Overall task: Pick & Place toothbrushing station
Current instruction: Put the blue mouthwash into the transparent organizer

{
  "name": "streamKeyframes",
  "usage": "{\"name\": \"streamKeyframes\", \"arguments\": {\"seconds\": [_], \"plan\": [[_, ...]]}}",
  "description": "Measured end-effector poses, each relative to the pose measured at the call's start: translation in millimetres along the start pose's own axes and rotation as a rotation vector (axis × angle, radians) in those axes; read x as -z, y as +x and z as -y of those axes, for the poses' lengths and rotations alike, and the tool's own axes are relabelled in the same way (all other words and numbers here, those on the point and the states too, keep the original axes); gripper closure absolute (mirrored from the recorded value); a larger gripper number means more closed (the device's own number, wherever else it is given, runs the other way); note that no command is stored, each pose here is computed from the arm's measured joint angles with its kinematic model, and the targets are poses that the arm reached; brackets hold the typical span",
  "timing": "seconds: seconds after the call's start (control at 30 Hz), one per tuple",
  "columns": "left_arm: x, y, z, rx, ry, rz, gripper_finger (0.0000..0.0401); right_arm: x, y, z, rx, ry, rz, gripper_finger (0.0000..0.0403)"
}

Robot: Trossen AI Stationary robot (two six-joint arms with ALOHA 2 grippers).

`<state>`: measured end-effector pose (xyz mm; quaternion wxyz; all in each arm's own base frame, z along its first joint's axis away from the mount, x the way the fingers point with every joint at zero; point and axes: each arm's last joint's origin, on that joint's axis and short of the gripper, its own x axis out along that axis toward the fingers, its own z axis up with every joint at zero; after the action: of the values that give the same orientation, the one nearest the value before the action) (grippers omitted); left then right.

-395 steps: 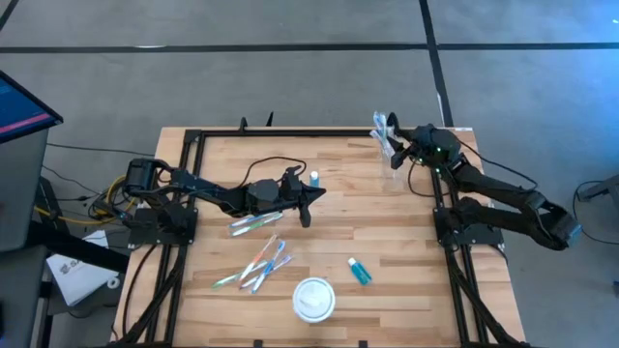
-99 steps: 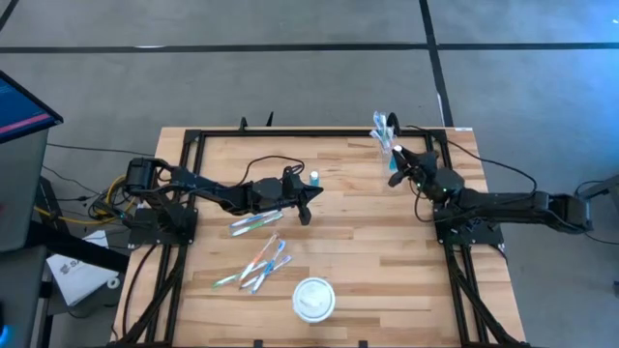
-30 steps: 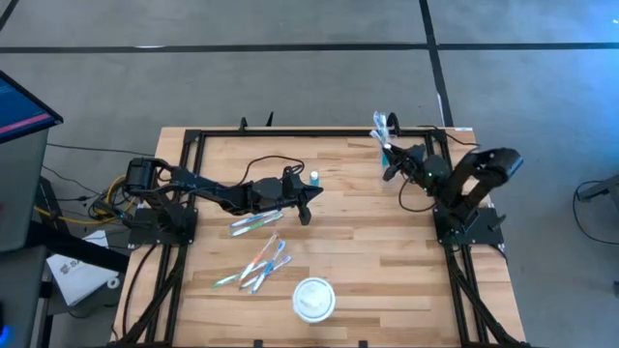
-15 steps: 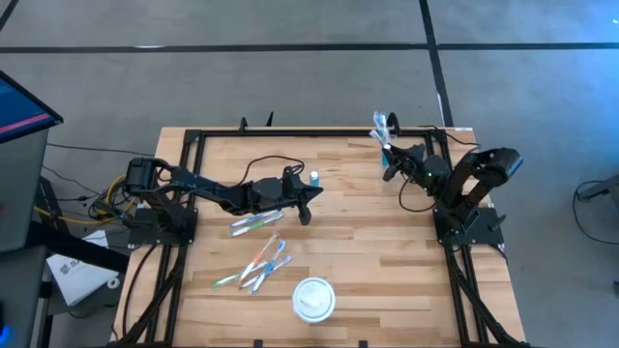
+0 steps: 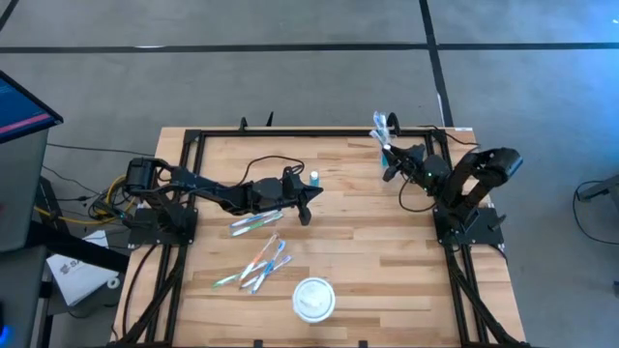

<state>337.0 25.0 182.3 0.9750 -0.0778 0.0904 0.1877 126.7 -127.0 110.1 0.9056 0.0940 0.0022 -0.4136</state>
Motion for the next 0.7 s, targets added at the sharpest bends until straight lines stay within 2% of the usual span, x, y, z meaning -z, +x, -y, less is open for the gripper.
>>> {"name": "streamKeyframes", "arguments": {"seconds": [0.7], "plan": [[0.2, 0.0, -0.1, -0.001, 0.001, -0.002, 0.0401, 0.4, 0.0, -1.4, -0.007, -0.001, -0.003, 0.029]]}}
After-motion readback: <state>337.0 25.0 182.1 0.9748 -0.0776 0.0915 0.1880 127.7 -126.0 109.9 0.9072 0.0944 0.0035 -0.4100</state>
